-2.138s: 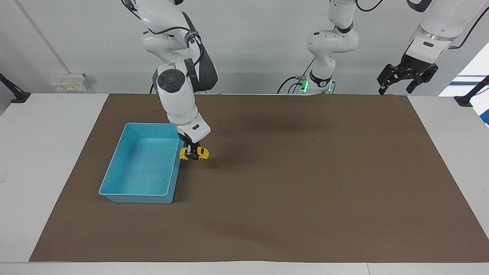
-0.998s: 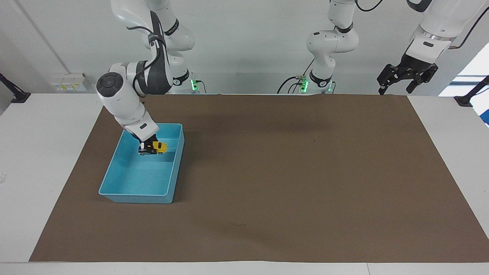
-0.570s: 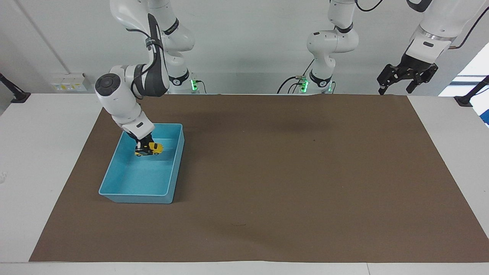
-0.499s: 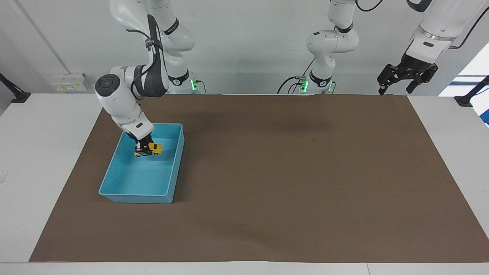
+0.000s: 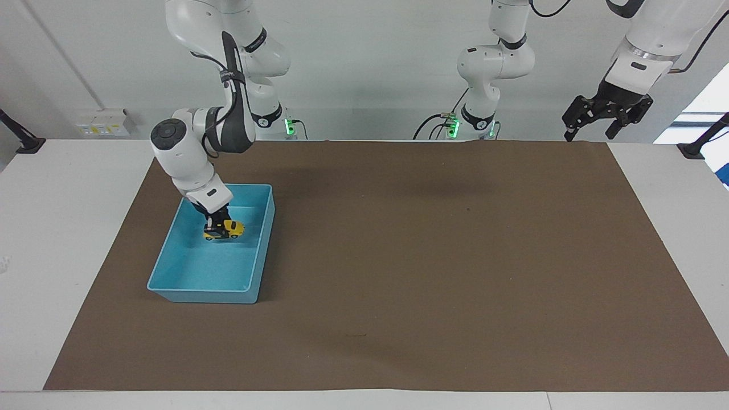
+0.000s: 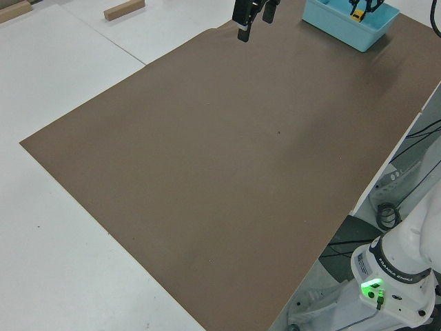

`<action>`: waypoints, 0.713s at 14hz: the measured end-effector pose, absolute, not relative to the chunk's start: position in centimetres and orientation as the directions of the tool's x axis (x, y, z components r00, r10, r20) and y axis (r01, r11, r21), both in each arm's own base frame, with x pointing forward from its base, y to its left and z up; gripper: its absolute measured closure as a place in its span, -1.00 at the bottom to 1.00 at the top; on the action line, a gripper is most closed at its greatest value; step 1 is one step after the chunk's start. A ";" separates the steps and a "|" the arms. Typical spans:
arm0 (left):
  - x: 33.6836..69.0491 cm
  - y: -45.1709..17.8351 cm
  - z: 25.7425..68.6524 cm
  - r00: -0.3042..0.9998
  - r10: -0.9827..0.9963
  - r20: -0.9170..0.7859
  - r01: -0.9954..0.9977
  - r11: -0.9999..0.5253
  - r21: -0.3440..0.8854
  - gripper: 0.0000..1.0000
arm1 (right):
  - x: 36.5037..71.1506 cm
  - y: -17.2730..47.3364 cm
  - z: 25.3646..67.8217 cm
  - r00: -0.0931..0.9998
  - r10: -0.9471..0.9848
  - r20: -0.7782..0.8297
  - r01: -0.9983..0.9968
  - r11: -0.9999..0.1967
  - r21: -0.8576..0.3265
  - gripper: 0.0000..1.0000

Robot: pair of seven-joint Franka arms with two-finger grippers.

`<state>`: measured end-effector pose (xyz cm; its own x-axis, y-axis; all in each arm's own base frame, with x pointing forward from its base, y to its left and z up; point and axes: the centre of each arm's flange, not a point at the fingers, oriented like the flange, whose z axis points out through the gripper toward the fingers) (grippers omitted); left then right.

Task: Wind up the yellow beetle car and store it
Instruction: 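Lower the car onto the box floor and open the right gripper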

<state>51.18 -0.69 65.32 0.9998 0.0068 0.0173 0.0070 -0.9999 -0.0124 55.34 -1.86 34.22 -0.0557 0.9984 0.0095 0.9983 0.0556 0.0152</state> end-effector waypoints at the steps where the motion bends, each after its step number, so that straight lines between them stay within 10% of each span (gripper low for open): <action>1: 51.2 -0.7 65.3 1.000 0.007 0.017 0.007 -1.000 -0.012 -1.00 | 55.3 -1.9 33.9 -0.056 0.998 0.010 0.998 0.056 0.012 0.10; 10: 51.2 -0.7 65.3 1.000 0.007 0.017 0.007 -1.000 -0.012 -1.00 | 55.7 -1.9 32.0 -0.055 0.998 0.012 0.998 0.054 0.016 0.10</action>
